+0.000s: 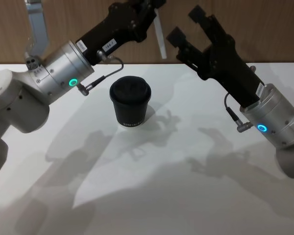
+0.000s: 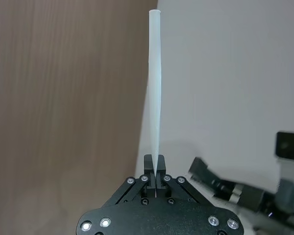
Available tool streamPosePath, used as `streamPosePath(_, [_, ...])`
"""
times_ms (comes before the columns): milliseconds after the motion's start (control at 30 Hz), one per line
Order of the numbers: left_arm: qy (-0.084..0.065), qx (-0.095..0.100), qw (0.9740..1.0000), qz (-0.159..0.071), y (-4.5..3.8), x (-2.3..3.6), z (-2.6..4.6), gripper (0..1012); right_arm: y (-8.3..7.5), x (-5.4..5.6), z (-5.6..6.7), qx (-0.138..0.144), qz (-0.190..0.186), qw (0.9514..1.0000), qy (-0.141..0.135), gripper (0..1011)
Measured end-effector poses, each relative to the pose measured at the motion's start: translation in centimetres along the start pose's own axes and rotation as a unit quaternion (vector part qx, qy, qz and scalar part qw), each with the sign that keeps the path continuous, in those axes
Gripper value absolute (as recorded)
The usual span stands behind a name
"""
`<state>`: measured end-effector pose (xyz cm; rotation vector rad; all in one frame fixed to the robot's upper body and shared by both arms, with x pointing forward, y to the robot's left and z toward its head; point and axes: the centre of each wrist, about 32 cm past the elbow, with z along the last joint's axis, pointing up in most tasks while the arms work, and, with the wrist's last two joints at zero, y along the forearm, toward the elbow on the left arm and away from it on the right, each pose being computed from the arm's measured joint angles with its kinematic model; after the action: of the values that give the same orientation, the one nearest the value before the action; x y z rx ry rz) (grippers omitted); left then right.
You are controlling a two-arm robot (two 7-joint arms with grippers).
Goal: Pick up the straw with one hand, pass it to the other hand, and insert it into the cup.
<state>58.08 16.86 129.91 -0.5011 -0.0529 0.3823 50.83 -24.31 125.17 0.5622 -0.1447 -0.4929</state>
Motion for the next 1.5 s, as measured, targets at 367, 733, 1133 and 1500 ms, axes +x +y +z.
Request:
streamPosePath(367, [-0.055, 0.06, 0.9957, 0.045, 1.12, -0.41, -0.23, 6, 0.0, 0.0, 0.0, 0.0, 0.0, 1.0, 0.0, 1001])
streamPosePath(733, [-0.087, 0.105, 0.9875, 0.079, 1.96, -0.32, -0.43, 7, 0.0, 0.0, 0.0, 0.0, 0.0, 1.0, 0.0, 1001])
streamPosePath(1133, [-0.105, 0.127, 0.9816, 0.097, 2.89, -0.12, -0.06, 6, 0.0, 0.0, 0.0, 0.0, 0.0, 1.0, 0.0, 1001])
streamPosePath(1500, [-0.112, 0.138, 0.978, 0.11, 3.51, 0.08, 0.16, 6, 0.0, 0.0, 0.0, 0.0, 0.0, 1.0, 0.0, 1001])
